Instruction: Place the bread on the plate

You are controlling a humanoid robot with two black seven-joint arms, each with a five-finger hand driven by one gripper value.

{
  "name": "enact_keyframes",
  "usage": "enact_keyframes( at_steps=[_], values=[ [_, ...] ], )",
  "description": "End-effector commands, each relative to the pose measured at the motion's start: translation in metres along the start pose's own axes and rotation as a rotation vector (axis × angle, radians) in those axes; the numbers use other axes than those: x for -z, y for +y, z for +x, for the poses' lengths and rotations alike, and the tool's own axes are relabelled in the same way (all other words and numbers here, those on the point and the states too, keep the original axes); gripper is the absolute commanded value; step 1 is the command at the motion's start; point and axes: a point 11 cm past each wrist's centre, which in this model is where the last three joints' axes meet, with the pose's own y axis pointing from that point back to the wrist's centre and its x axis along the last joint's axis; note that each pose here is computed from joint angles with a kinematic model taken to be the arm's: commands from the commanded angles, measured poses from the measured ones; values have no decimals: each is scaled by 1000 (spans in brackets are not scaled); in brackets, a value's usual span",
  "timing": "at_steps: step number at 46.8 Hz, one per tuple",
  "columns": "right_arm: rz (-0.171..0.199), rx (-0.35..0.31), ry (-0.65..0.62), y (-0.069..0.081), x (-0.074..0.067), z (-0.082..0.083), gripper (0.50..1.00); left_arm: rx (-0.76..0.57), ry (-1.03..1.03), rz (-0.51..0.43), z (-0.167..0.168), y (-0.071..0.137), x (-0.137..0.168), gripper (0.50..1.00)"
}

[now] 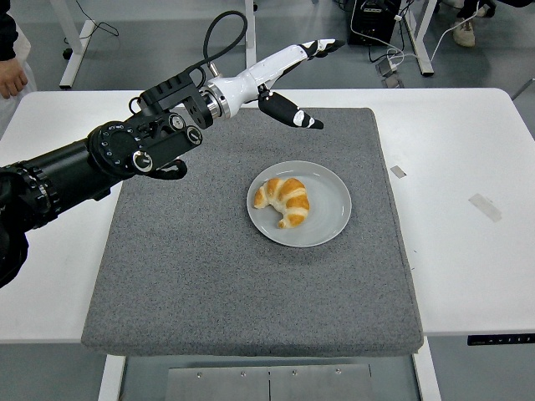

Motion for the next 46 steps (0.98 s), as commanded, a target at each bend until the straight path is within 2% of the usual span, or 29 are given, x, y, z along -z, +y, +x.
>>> enact_keyframes(
  at_steps=[1,14,22,30,46],
  values=[
    [0,0,0,0,0,0,1000,-283,676,83,33,12,27,990],
    [-4,2,-2,1,-2,-1,1000,-554,1147,73,53,51,81,990],
    [-6,2,-2,1,-3,-1,1000,-682,1317,37,70,78,107,990],
    [-4,2,-2,1,-2,-1,1000,-730,1478,58,70,94,127,990],
    [-4,2,-2,1,-2,-1,1000,-735,1501,83,57,104,141,990]
  ],
)
